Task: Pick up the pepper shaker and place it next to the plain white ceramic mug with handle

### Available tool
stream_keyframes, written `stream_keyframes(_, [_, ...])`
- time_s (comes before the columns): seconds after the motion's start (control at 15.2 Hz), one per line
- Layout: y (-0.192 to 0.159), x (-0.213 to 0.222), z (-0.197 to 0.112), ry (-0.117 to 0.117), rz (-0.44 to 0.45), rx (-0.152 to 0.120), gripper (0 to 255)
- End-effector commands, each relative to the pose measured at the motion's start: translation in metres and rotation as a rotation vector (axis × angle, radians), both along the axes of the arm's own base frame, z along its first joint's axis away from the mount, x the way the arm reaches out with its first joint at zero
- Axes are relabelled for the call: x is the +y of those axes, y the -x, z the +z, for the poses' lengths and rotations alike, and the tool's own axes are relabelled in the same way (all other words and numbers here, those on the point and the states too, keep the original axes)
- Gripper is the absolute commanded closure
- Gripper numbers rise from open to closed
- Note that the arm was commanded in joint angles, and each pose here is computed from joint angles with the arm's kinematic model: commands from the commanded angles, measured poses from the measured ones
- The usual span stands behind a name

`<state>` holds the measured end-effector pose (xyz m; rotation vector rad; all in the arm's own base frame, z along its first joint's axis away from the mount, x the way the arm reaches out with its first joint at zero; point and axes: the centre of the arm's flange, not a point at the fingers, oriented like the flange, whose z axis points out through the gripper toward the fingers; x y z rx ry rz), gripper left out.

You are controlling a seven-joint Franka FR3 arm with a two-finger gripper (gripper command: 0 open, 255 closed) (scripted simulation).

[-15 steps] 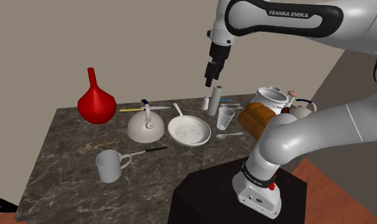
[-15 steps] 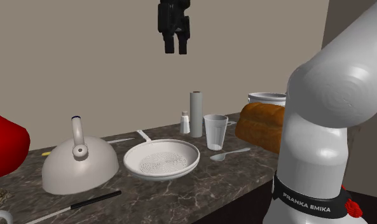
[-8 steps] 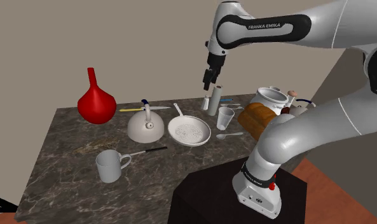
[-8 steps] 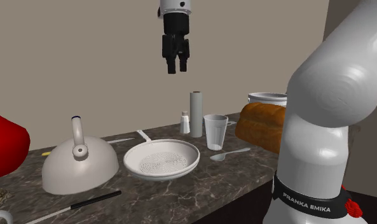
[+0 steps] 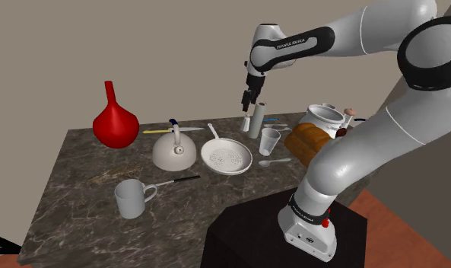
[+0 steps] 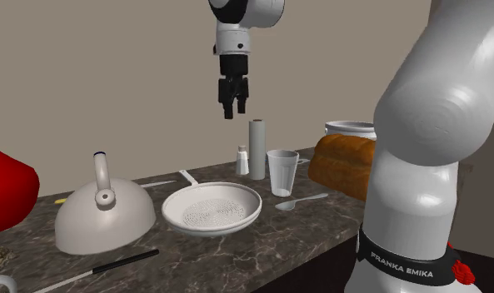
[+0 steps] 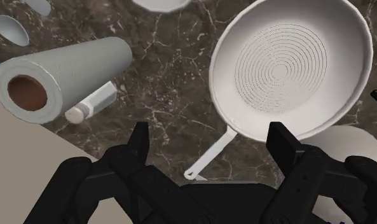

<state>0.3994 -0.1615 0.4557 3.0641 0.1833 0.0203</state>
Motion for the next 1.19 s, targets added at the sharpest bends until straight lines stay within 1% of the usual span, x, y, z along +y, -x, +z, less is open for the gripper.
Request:
stream_keyframes(0.0, [-0.006,-0.019,-0.015,0.004,-0.003,-0.002,0])
stream_keyframes(0.99, [-0.076,-0.166,-0.123,0.026,-0.031,-0.013,0])
stream_keyframes(1.12, [-0.078,-0.171,-0.131,0.026,-0.032,-0.013,0])
